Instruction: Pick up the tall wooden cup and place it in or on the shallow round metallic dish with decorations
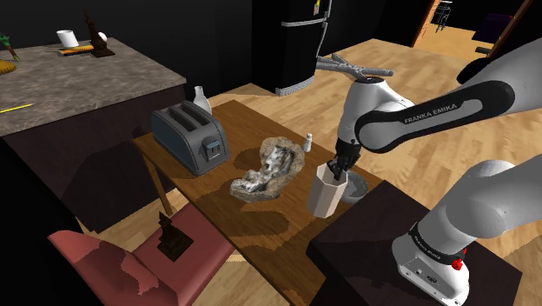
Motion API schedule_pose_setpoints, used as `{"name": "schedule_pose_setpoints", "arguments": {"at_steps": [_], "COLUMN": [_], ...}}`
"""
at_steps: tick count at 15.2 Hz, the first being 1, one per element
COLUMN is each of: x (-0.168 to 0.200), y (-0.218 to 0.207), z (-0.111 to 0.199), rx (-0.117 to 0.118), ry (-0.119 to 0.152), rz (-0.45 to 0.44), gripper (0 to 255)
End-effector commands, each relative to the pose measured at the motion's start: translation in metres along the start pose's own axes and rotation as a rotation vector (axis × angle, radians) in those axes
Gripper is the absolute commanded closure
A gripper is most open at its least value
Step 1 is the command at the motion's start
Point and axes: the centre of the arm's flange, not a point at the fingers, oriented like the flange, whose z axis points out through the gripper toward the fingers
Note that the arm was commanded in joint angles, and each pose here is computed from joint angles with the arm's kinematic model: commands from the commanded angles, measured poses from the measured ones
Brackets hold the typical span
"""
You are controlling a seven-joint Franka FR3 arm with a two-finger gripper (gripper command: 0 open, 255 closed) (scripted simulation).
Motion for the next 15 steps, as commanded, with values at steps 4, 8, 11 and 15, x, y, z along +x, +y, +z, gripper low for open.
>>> {"name": "schedule_pose_setpoints", "arguments": {"at_steps": [4, 8, 11, 15], "x": [0.009, 0.022, 0.031, 0.044], "y": [0.037, 0.086, 0.124, 0.174], "z": [-0.019, -0.031, -0.040, -0.051], "rx": [0.000, 0.000, 0.000, 0.000], "ry": [0.000, 0.000, 0.000, 0.000], "rz": [0.000, 0.000, 0.000, 0.000], "gripper": [255, 255, 255, 255]}}
